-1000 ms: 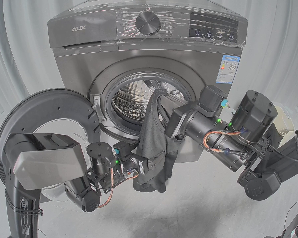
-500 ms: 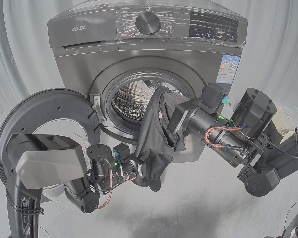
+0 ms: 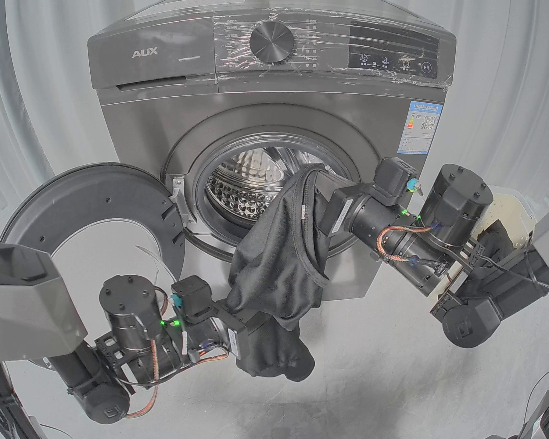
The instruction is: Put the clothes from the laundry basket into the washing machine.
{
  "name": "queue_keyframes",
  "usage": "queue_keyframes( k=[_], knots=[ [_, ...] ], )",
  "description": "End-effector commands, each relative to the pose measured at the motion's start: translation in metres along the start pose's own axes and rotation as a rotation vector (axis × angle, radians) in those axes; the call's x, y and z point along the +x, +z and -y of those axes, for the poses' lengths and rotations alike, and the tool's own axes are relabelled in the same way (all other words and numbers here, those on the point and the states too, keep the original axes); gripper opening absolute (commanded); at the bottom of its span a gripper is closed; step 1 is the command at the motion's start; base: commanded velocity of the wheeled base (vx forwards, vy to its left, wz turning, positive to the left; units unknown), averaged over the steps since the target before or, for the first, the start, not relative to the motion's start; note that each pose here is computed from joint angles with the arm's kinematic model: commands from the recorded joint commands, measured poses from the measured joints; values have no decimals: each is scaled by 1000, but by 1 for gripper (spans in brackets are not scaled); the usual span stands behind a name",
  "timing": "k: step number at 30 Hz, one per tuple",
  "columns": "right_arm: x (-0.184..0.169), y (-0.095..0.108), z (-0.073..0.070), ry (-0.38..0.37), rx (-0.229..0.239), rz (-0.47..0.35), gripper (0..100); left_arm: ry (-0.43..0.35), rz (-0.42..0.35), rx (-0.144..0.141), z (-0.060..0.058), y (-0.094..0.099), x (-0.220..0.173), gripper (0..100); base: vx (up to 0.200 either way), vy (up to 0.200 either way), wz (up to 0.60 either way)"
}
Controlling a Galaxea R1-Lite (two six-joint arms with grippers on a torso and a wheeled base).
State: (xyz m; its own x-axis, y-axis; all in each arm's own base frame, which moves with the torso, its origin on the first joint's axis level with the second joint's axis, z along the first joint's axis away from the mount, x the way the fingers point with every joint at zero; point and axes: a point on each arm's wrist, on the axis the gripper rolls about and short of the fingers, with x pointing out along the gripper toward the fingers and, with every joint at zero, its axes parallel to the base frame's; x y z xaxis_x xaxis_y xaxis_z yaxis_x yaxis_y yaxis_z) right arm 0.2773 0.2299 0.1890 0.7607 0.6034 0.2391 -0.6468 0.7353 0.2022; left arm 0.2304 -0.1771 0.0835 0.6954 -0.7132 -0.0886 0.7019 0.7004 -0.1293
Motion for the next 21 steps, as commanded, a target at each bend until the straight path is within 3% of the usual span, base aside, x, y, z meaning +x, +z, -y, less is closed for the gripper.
queue_keyframes(
  k=[1, 9, 17, 21],
  knots=[
    [0, -26, 8, -25, 1, -77, 0, -32, 107, 13, 11, 32, -27, 0, 0, 0, 0],
    [-24, -68, 12, -26, -7, -227, 0, -18, 144, 15, 8, 42, -32, 0, 0, 0, 0],
    [-45, -83, -1, 18, -7, -317, 0, -10, 164, 4, 6, 46, -29, 0, 0, 0, 0],
    [-45, -83, -4, 35, -5, -307, 0, -9, 160, -1, 6, 45, -28, 0, 0, 0, 0]
  ],
)
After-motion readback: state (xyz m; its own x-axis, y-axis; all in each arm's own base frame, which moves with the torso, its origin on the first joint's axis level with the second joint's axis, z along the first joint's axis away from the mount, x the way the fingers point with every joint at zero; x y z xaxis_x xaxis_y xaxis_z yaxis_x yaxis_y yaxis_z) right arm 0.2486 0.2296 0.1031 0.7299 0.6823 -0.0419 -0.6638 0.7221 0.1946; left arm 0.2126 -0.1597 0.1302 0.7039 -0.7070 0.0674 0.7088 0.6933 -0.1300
